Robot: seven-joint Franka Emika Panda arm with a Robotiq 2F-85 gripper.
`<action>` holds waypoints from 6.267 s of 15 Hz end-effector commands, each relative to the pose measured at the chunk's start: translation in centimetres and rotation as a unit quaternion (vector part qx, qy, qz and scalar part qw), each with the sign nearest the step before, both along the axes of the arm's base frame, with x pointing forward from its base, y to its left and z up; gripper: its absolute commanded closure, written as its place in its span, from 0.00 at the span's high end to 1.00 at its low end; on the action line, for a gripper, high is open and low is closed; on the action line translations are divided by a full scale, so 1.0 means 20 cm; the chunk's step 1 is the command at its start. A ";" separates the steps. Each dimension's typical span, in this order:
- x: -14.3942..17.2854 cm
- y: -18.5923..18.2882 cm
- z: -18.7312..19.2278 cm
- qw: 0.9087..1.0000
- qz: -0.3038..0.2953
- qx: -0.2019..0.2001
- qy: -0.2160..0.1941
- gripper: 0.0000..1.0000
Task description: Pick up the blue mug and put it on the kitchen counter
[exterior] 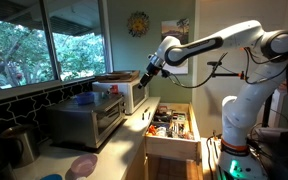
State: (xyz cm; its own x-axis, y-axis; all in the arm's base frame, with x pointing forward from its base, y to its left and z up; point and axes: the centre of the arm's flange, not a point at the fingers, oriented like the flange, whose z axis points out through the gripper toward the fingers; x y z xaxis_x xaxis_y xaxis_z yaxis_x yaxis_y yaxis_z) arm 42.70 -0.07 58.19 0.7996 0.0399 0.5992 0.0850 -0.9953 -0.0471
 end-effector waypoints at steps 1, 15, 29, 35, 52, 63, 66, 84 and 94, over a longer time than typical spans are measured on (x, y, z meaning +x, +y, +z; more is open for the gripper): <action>0.02 0.00 0.00 1.000 0.000 0.000 0.001 1.00; 0.96 0.45 0.26 0.952 -0.243 0.176 -0.053 1.00; 1.06 0.39 0.02 0.931 -0.324 0.155 0.062 1.00; 1.33 0.55 0.04 0.928 -0.344 0.141 0.034 1.00; 1.48 0.61 -0.03 0.927 -0.323 0.186 0.045 0.77; 1.59 0.63 -0.06 0.924 -0.327 0.195 0.045 0.48; 1.59 0.63 -0.06 0.923 -0.328 0.196 0.044 0.23; 1.10 0.52 0.24 0.929 -0.353 0.001 0.110 0.01; 0.62 0.42 0.24 0.847 -0.529 0.039 0.026 0.01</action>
State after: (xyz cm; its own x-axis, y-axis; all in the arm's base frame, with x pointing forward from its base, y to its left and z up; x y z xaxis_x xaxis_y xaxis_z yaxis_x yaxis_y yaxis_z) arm 60.82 9.90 65.34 0.5090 -0.6755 0.5335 -0.7827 -0.6212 -0.0398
